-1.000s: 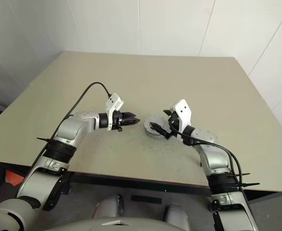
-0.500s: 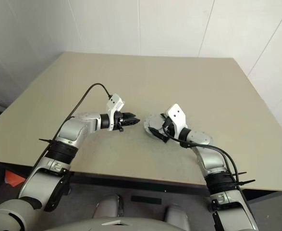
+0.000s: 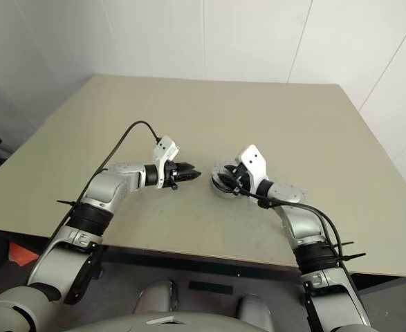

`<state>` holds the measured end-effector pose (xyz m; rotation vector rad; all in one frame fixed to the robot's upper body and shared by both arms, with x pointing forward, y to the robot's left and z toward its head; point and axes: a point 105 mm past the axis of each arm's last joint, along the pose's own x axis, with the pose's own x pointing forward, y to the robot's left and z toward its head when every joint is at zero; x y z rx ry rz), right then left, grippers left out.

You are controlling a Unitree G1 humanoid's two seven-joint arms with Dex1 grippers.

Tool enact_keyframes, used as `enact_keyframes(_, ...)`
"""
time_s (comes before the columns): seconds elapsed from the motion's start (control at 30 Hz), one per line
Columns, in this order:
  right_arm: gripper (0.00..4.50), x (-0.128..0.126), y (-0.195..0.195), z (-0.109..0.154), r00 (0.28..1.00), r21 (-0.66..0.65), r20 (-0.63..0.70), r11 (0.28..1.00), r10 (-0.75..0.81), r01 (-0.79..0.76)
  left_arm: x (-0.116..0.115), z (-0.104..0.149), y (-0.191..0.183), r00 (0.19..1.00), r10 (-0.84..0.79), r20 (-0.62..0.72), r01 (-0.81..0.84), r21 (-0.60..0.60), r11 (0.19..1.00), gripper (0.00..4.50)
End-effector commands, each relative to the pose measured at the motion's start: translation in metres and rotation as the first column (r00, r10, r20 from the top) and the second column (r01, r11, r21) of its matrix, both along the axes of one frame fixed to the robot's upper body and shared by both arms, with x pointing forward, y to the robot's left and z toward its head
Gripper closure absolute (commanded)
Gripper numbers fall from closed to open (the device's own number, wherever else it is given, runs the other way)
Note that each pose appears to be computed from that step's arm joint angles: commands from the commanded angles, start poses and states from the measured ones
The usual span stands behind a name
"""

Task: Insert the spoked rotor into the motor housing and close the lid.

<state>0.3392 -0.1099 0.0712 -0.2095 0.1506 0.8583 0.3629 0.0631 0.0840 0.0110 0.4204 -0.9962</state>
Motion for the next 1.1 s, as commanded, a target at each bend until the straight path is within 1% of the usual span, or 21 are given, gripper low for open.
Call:
enact_keyframes(0.03,2.87,-0.005,-0.009,-0.010,0.998,-0.029,-0.056,1.000,-0.004,0.002,0.005,0.012,0.002,0.999,0.015,0.048,-0.014,-0.022,1.000,2.48)
enact_keyframes(0.17,2.87,-0.009,-0.009,-0.006,0.999,-0.016,-0.048,1.000,0.011,-0.012,0.005,0.010,0.003,0.999,0.020,0.045,-0.019,-0.021,1.000,2.48)
enact_keyframes(0.3,2.87,-0.012,-0.008,0.001,0.998,0.034,-0.066,0.999,0.021,-0.018,0.004,0.010,0.002,0.999,0.020,0.044,-0.019,-0.021,1.000,2.48)
enact_keyframes(0.4,2.25,-0.011,-0.008,0.001,0.997,0.033,-0.076,0.999,0.020,-0.018,0.004,0.010,0.000,0.999,0.017,0.044,-0.016,-0.023,1.000,2.48)
enact_keyframes(0.6,0.24,-0.004,-0.010,0.002,0.998,0.015,-0.060,1.000,-0.008,0.009,0.004,0.009,0.000,0.999,0.018,0.045,-0.017,-0.018,1.000,2.48)
enact_keyframes(0.63,0.02,-0.001,-0.012,0.002,0.999,0.002,-0.044,0.999,-0.032,0.032,0.004,0.009,0.001,0.999,0.019,0.044,-0.018,-0.018,1.000,2.48)
enact_keyframes(0.8,0.02,0.001,-0.012,-0.003,0.999,-0.038,-0.033,0.999,-0.039,0.038,0.003,0.007,0.001,0.999,0.020,0.041,-0.019,-0.017,1.000,2.48)
enact_keyframes(1.1,0.02,0.000,-0.013,-0.004,0.999,-0.042,-0.036,0.999,-0.033,0.031,0.004,0.005,0.002,0.999,0.033,0.038,-0.033,-0.016,0.999,2.48)
